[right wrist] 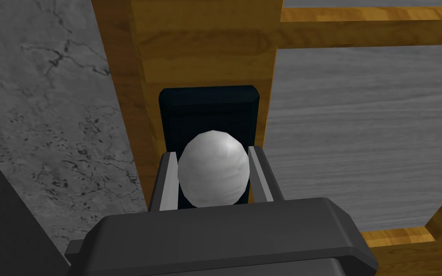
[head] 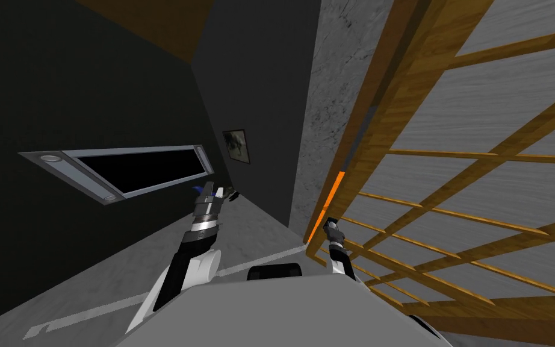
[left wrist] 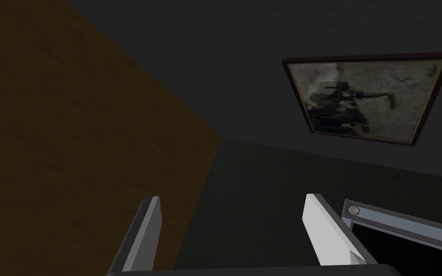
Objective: Pull the door open
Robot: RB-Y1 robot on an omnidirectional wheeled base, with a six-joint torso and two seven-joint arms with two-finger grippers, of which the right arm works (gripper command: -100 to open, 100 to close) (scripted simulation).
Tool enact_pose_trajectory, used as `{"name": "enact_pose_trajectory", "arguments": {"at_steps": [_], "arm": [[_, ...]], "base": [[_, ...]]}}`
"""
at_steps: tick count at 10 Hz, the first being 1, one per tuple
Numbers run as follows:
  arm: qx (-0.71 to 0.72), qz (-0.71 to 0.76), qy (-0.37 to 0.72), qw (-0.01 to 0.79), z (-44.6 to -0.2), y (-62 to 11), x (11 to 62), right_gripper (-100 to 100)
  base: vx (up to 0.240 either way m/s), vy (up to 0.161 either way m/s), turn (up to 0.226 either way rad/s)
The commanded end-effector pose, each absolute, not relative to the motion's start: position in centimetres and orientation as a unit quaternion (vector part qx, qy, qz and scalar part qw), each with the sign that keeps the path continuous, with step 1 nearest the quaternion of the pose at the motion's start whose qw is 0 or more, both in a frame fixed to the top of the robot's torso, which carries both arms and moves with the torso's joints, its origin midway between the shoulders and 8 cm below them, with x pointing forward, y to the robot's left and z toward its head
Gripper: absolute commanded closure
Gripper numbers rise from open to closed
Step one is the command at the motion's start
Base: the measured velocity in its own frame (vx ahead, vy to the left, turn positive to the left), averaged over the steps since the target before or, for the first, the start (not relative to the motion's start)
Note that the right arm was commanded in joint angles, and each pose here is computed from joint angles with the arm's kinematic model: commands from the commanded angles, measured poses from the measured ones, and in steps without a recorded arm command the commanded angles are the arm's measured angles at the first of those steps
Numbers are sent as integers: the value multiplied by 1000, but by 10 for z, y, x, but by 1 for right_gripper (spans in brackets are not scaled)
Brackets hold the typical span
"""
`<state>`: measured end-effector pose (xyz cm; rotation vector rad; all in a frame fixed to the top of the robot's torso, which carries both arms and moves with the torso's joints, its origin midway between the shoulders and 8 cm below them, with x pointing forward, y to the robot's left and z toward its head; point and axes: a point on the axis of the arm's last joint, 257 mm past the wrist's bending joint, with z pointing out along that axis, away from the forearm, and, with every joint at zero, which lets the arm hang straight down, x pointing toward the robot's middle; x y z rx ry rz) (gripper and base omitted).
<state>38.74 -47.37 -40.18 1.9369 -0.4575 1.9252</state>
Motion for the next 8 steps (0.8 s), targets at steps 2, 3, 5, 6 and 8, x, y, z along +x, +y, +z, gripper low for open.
{"name": "enact_pose_trajectory", "arguments": {"at_steps": [2, 3, 5, 6, 8], "arm": [[691, 686, -153, 171, -403, -466, 390, 100], [691, 688, -148, 164, -402, -462, 392, 100], [693, 692, -137, 148, -401, -455, 396, 100], [695, 694, -130, 137, -400, -449, 398, 100], [697, 697, -120, 122, -400, -441, 400, 100]], "base": [[-191, -14, 76], [-208, 2, 72], [-224, 1, 83], [-212, -19, 112], [-244, -40, 103]]}}
